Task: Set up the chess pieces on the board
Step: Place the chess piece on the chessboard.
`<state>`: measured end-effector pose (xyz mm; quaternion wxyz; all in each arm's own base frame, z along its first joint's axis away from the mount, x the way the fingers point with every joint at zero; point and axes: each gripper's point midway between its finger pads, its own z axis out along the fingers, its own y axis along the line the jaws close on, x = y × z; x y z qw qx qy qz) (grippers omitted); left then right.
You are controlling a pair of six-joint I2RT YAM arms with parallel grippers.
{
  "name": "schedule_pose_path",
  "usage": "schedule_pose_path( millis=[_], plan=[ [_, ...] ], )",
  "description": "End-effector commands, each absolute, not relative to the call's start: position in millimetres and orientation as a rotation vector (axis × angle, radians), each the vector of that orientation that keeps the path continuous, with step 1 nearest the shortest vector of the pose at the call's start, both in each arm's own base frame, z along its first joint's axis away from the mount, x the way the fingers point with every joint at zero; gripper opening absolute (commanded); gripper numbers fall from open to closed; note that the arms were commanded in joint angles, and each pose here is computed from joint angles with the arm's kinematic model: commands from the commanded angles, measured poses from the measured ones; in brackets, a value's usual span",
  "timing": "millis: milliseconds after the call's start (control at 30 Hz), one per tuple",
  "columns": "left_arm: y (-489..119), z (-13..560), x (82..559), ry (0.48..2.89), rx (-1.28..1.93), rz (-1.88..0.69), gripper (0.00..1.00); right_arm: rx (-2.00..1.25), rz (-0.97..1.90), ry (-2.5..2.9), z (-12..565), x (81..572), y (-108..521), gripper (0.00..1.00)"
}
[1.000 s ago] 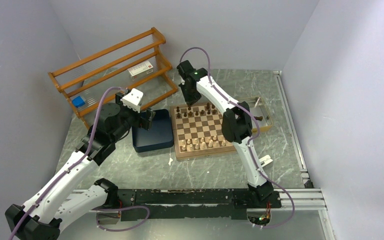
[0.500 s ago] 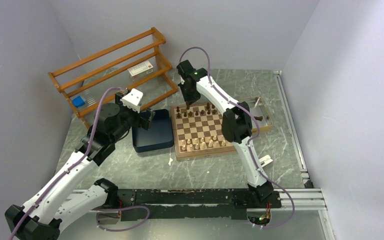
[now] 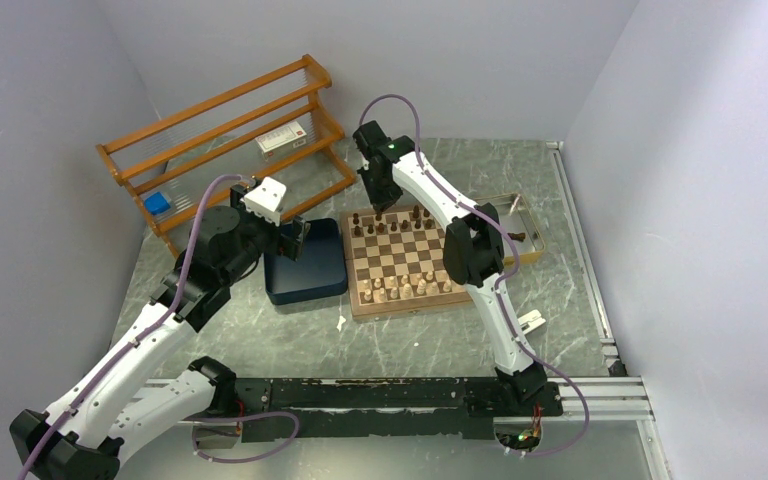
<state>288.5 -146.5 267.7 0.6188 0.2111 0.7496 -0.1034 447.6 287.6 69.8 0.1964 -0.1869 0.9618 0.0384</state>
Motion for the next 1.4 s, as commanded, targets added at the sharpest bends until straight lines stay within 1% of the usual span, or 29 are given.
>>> schedule_pose_path(
  millis=[0,167,367,533,700,900,1067,1133,1233,1367],
  plan=[
    [-146,266,287,1.723,0.495,-0.23,0.98,-0.522,0.085,2.705,72,445,286,0.11],
    [-146,265,287,1.724,0.495,-0.229,0.98,-0.528,0.085,2.72,66,444,286,0.11],
    [-147,265,287,1.725,0.498,-0.233,0.98,-0.53,0.099,2.714,63,445,289,0.22],
    [-147,266,287,1.72,0.498,-0.235,0.98,-0.525,0.135,2.699,62,449,294,0.27],
    [-147,266,287,1.719,0.502,-0.238,0.98,-0.528,0.183,2.682,64,451,301,0.29],
    [-148,266,287,1.718,0.504,-0.239,0.98,-0.513,0.177,2.685,61,453,300,0.3],
    [-149,266,287,1.719,0.507,-0.242,0.98,-0.461,0.139,2.635,77,464,295,0.35],
    [-149,266,287,1.72,0.508,-0.243,0.98,-0.411,0.125,2.59,90,473,290,0.39],
    [-149,266,287,1.719,0.506,-0.243,0.98,-0.361,0.147,2.517,107,483,282,0.45],
    [-149,264,287,1.736,0.481,-0.257,0.98,-0.295,0.185,2.431,121,503,263,0.48]
  ],
)
